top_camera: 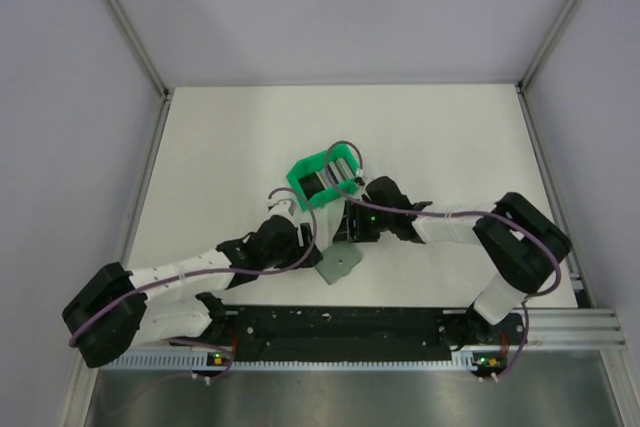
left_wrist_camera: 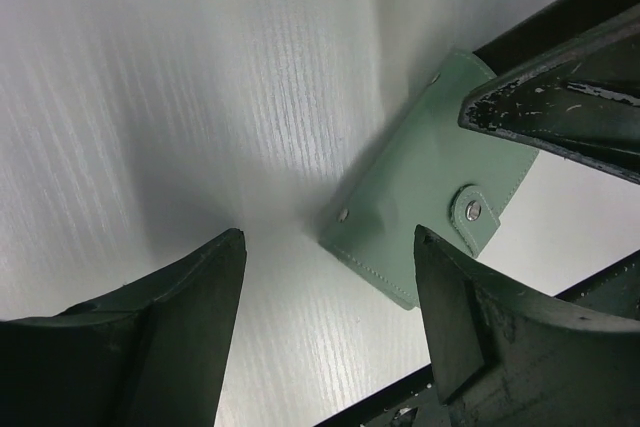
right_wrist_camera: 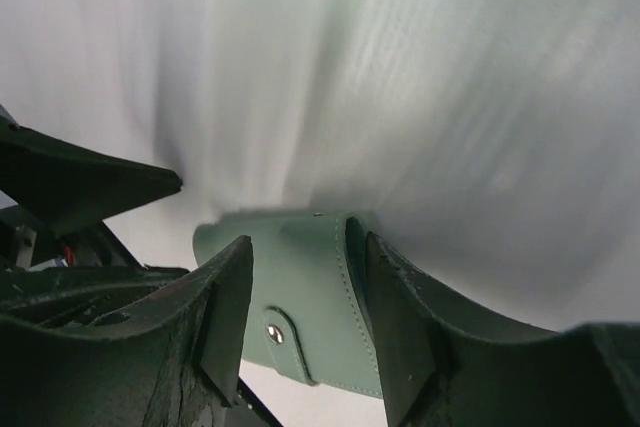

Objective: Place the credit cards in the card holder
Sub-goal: Open the card holder at the center of the board.

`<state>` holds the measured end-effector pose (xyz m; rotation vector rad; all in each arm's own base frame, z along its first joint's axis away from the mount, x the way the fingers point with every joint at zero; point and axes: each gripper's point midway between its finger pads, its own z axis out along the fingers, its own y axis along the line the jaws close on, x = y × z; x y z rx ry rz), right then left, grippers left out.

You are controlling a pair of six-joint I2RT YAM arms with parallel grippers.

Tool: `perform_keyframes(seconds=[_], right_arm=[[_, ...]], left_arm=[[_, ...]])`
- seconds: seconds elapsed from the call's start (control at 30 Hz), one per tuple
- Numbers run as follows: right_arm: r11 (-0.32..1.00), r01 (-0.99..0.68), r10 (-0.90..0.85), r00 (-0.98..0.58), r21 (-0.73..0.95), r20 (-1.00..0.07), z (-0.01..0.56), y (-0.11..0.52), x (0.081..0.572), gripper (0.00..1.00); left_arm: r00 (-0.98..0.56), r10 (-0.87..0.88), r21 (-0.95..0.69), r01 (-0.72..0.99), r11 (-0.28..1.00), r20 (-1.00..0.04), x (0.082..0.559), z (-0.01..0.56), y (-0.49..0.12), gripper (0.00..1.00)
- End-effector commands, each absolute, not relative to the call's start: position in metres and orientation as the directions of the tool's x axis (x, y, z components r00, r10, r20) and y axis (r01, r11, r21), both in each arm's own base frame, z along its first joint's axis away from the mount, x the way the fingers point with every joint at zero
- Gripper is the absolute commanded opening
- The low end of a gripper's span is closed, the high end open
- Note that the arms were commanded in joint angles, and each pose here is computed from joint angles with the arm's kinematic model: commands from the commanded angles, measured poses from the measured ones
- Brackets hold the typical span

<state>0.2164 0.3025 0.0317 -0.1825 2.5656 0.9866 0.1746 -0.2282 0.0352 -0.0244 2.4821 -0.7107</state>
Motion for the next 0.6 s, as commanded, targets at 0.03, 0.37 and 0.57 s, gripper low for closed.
perform_keyframes(seconds=[0.03, 0.37, 0.57], right_arm=[[0.652, -0.373, -0.072, -0.897, 0.66, -0.436, 0.05, 0.336, 0.23, 0.49], [0.796, -0.388, -0.033, -0.794, 0.464, -0.607, 0.083, 0.273, 0.237, 0.54], [0.671, -0.437, -0.02, -0.819, 0.599, -0.574, 0.086, 0.28, 0.2, 0.5]], left_arm=[[-0.831, -0.179, -0.467, 0.108, 0.877, -0.527, 0.175, 0.032, -0.215, 0.73], [-0.789, -0.002, -0.513, 0.397, 0.761, -0.614, 0.173, 0.064, -0.255, 0.74], [-0.799, 0.116, -0.479, 0.463, 0.746, -0.59, 0.173, 0.054, -0.268, 0.74]])
